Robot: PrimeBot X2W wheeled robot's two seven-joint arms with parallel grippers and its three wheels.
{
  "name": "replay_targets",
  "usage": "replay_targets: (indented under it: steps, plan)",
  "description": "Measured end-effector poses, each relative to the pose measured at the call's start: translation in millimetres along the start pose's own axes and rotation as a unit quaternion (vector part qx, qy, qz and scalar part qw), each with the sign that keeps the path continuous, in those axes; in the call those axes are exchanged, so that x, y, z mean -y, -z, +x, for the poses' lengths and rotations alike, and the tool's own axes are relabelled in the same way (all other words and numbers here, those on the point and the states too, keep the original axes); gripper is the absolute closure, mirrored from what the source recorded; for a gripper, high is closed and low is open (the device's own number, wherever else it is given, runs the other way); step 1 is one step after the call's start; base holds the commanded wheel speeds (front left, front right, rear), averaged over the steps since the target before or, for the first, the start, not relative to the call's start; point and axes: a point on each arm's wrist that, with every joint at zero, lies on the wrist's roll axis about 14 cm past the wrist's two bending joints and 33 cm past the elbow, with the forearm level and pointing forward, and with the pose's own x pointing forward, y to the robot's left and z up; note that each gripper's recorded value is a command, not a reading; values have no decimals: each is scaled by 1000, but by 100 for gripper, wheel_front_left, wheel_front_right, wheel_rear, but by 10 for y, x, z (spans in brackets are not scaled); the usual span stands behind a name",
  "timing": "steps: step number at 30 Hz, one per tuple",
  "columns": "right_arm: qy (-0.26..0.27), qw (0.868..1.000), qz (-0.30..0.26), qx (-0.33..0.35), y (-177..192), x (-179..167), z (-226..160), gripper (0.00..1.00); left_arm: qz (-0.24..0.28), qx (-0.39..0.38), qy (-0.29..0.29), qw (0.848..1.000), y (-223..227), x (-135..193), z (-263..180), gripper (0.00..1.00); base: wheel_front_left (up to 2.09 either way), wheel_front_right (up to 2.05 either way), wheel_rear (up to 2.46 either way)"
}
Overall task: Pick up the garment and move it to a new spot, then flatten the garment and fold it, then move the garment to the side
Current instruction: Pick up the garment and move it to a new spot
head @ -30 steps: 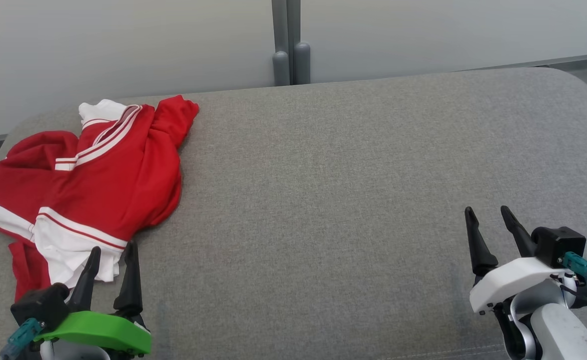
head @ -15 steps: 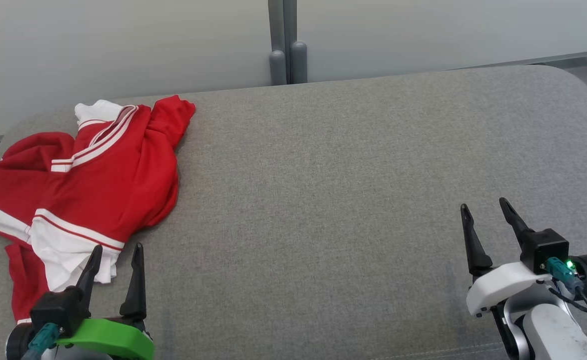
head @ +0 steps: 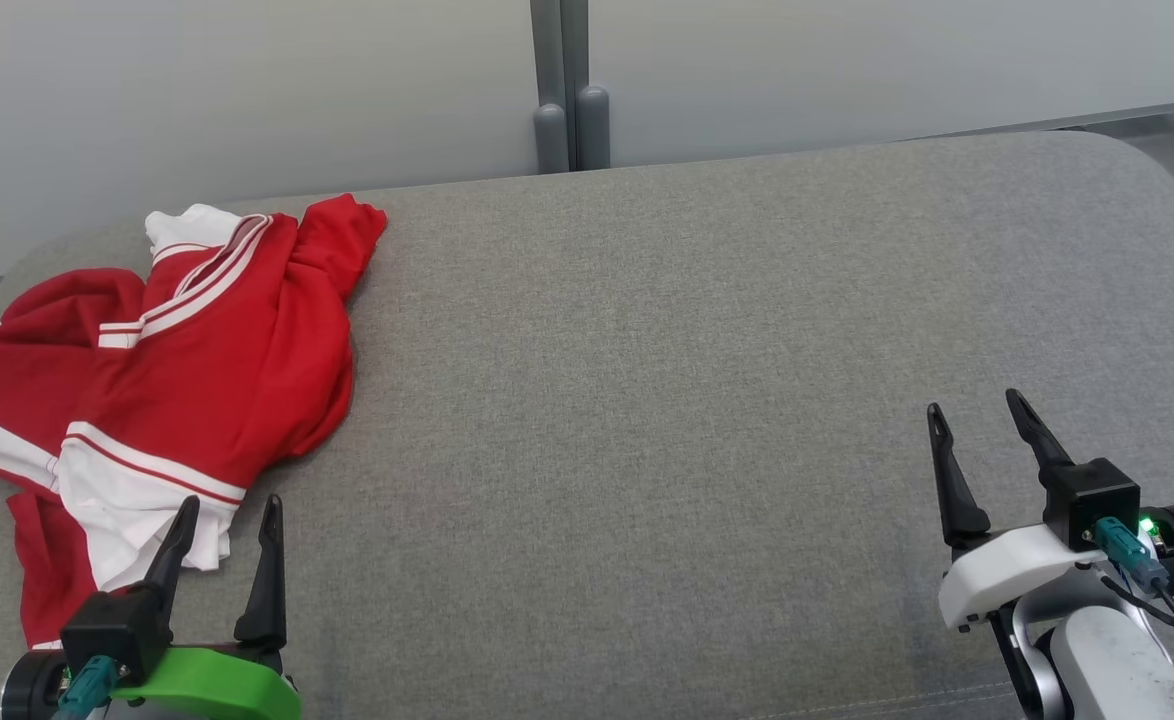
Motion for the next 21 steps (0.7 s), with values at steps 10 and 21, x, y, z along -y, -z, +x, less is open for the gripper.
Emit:
replay_targets:
  steps: [10, 21]
  plan:
    - [0, 1000, 15, 1, -7, -9, 20, 0, -2, -1, -5, 1000, 7, -42, -19, 0, 0, 0, 0]
    - [-109, 994, 23, 13, -89, -603, 107, 0, -4, 7, -53, 999, -40, -318, -184, 0, 0, 0, 0]
